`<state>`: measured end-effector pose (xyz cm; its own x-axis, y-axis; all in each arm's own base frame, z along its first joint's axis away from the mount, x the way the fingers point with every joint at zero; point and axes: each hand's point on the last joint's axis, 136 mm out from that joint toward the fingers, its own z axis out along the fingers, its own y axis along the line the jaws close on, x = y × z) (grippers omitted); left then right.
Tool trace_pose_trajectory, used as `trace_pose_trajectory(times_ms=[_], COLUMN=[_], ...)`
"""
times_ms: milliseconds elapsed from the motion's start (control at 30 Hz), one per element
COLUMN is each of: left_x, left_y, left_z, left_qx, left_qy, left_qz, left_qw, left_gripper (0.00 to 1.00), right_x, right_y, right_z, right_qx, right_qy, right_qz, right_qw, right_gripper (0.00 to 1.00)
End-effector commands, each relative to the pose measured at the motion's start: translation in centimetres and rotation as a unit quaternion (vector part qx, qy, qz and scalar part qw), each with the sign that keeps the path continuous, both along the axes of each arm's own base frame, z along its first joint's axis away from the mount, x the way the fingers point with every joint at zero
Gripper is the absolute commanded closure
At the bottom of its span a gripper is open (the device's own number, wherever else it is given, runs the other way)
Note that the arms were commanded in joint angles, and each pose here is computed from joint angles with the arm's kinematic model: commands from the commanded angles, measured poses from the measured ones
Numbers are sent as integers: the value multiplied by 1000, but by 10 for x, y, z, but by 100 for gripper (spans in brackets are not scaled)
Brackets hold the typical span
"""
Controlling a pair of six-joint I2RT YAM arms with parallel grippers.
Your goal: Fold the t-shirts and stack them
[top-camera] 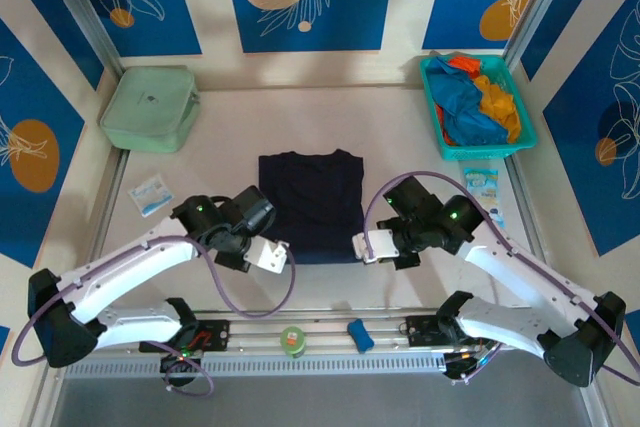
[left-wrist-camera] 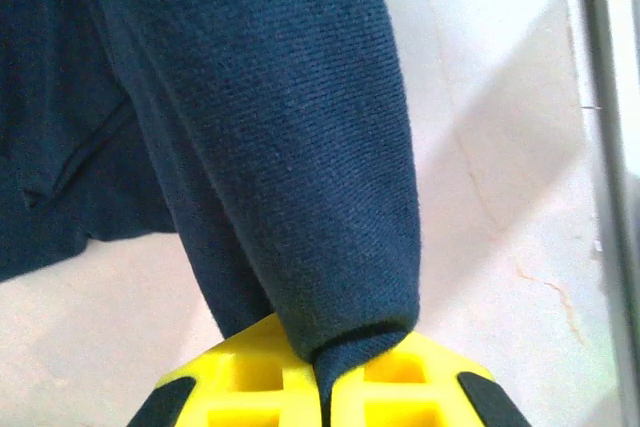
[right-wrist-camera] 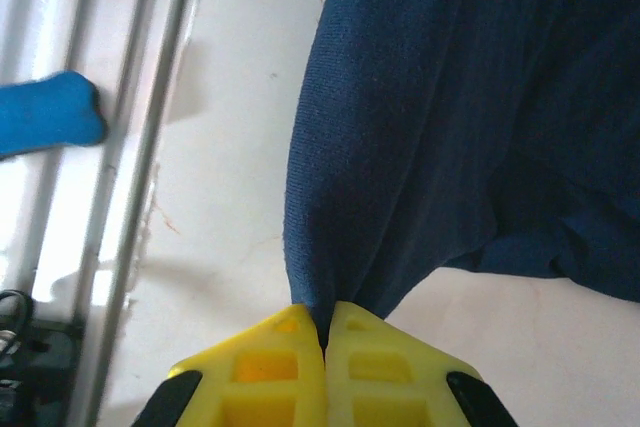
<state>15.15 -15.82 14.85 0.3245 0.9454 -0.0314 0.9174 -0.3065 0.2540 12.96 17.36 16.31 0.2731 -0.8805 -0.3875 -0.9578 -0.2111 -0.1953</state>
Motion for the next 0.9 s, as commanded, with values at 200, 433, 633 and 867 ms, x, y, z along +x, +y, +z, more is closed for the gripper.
trace_pose_trajectory(times_ms=[200, 433, 633, 867], left_x=[36, 98, 144, 206], left_y=[17, -3, -9, -15], left_z=[29, 62, 47, 32], left_qx=[5, -78, -79, -97], left_qy=[-105, -138, -100, -100], left_qz=[49, 74, 98, 127], left_qw=[993, 985, 987, 982], left_gripper=[100, 100, 100, 100], right_x=[30, 94, 139, 192], right_y=[10, 12, 15, 13], right_z=[34, 52, 48, 26], right_qx=[33, 49, 66, 63], right_qy=[-11, -30, -11, 16], right_qz=[-8, -30, -40, -61], right_qw=[999, 998, 997, 996], right_gripper=[100, 100, 100, 100])
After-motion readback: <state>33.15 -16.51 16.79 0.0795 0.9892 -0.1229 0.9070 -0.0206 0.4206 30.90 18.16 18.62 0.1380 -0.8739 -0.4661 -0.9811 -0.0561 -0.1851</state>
